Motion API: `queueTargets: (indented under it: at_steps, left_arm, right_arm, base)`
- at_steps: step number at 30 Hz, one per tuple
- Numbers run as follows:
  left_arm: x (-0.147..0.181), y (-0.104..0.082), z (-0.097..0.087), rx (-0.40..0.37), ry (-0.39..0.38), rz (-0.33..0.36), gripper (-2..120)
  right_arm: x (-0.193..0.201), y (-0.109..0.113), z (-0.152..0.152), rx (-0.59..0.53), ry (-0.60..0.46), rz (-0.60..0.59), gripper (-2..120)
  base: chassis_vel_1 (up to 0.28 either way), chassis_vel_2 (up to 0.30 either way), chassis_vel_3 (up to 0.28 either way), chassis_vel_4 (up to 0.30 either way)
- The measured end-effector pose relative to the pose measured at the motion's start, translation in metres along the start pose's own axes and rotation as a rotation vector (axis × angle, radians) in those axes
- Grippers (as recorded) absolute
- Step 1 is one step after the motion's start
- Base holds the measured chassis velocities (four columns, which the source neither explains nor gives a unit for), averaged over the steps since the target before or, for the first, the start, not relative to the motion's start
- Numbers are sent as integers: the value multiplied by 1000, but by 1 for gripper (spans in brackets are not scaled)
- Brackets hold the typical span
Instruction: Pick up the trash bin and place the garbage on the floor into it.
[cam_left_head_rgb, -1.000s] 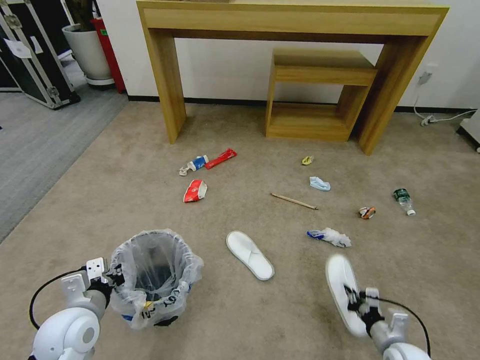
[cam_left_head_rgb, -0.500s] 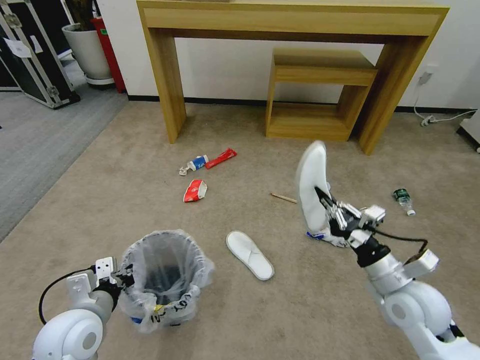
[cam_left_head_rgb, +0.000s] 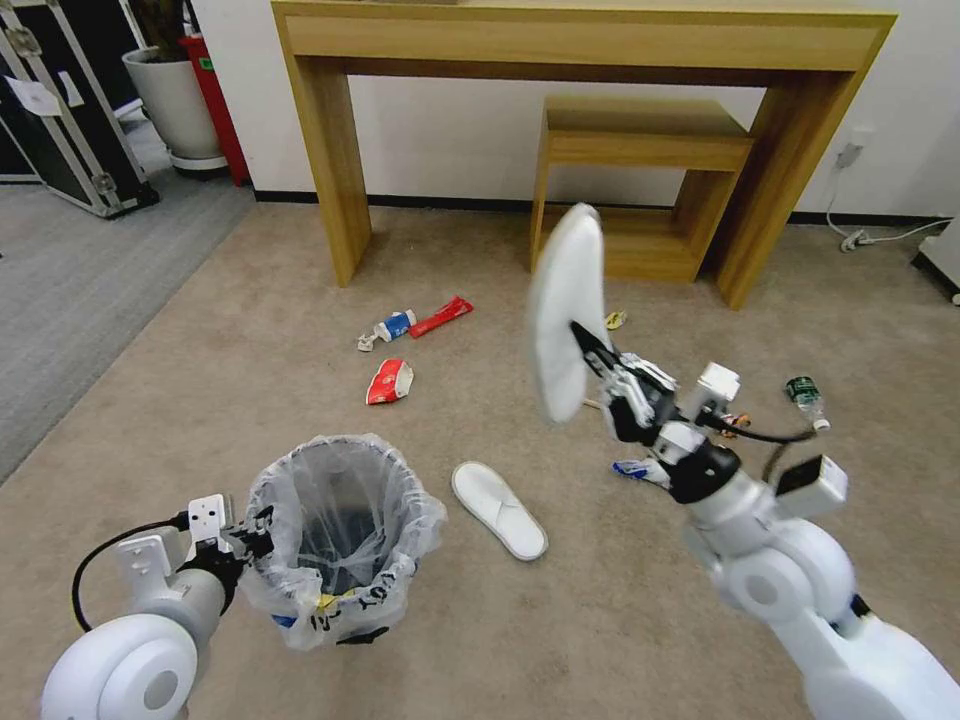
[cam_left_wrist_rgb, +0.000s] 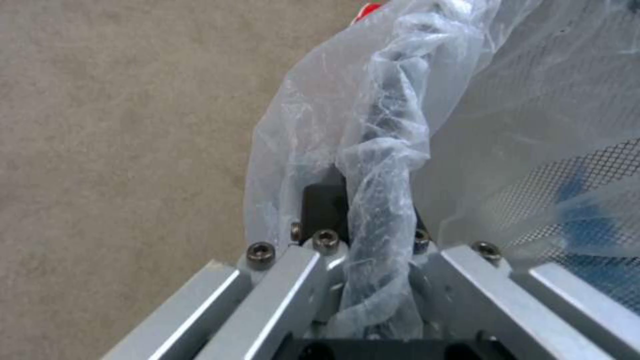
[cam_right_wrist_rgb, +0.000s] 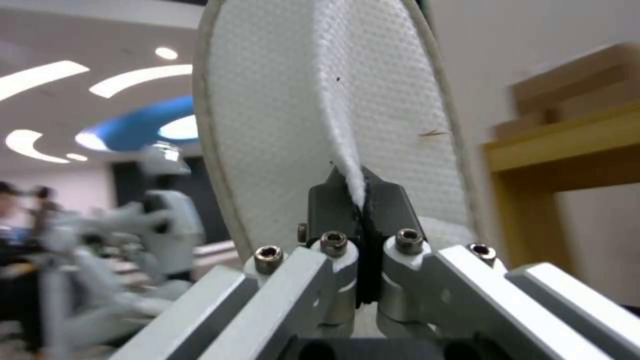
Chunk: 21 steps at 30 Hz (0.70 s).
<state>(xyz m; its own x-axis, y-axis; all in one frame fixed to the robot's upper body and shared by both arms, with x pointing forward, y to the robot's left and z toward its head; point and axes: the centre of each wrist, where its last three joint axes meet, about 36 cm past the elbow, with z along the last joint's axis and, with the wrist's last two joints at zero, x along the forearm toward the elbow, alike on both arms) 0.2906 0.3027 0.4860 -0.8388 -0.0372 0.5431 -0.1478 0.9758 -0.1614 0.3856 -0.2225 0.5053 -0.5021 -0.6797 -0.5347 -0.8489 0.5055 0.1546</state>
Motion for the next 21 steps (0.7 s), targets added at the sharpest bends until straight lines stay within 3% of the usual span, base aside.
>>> queueTargets:
  at_steps: [16,19,21]
  left_arm:
    - [-1,-1,4,21,5,-6,1]
    - [-1,-1,4,21,5,-6,1]
    - [-6,3,3,19,3,-17,1]
  right_arm:
    - [-60,16,126,-228,35,-231,0]
    - [-61,17,128,-231,35,-233,0]
    - [-80,30,161,-277,29,-283,0]
  base:
    - [0,0,0,0]
    - [0,0,0,0]
    - [0,0,0,0]
